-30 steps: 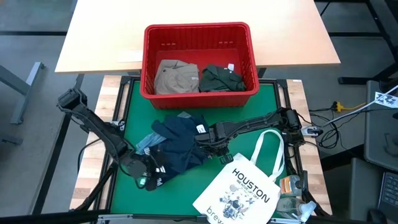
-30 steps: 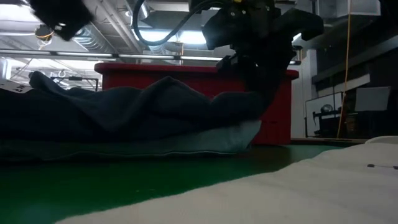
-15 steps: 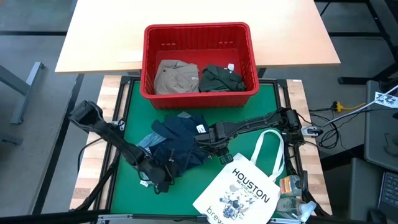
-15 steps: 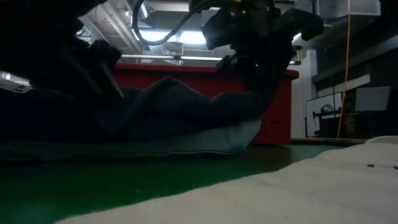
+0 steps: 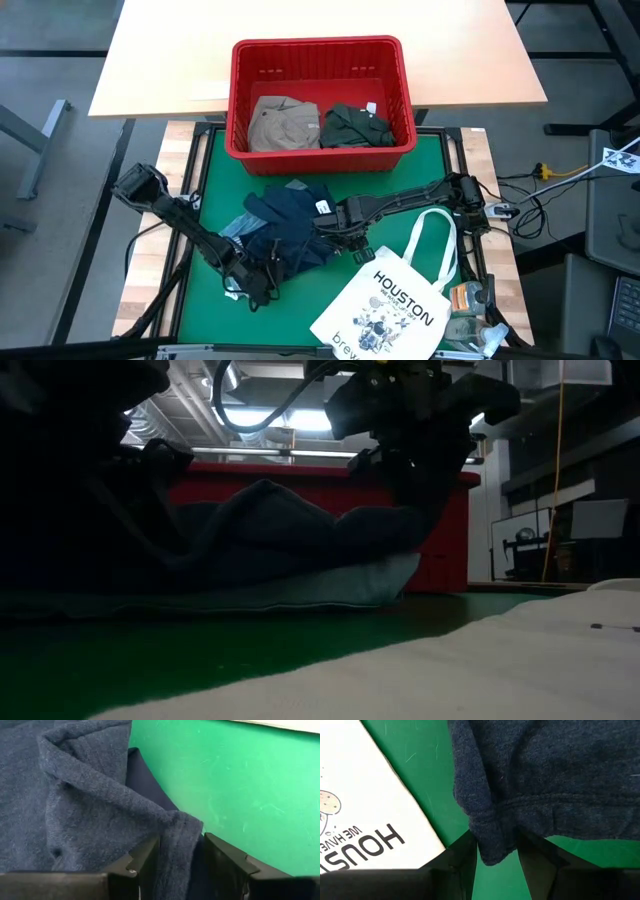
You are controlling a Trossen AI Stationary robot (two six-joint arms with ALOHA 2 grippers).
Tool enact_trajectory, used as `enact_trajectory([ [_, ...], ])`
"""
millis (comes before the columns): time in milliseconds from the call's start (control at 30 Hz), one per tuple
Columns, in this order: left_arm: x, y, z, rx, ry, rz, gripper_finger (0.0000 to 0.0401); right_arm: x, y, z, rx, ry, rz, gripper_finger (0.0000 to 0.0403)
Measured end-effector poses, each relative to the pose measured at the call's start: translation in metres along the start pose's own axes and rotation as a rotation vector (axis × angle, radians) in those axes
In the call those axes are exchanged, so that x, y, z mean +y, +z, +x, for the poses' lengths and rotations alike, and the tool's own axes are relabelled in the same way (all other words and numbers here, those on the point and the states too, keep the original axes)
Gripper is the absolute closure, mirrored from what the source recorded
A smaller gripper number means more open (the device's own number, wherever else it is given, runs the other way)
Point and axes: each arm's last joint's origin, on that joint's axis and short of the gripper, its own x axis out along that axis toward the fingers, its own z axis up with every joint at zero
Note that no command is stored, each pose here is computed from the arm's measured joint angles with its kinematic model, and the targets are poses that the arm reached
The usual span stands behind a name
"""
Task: Fold Laundry from Bin
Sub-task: Stack the gray shorts on top of the dark blue boxer shorts
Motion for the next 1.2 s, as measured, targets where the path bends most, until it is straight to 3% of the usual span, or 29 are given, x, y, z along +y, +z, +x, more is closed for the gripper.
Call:
enact_trajectory([
  [133, -0.001, 0.0, 0.0, -0.003, -0.002, 0.0, 0.0267, 0.0, 0.0, 0.0, 0.0, 0.0, 0.0, 0.0265],
  [633, -0.005, 0.021, -0.005, -0.045, -0.019, -0.026, 0.0394, 0.0, 0.0, 0.0, 0.0, 0.0, 0.0, 0.0265],
  [900, -0.01, 0.04, -0.025, 0.096, -0.008, -0.019, 0.04, 0.0, 0.0, 0.0, 0.001, 0.0, 0.0, 0.0265],
  [1200, -0.009, 0.063, -0.083, 0.215, -0.007, -0.022, 0.0401, 0.0, 0.0, 0.0, 0.002, 0.001, 0.0, 0.0265],
])
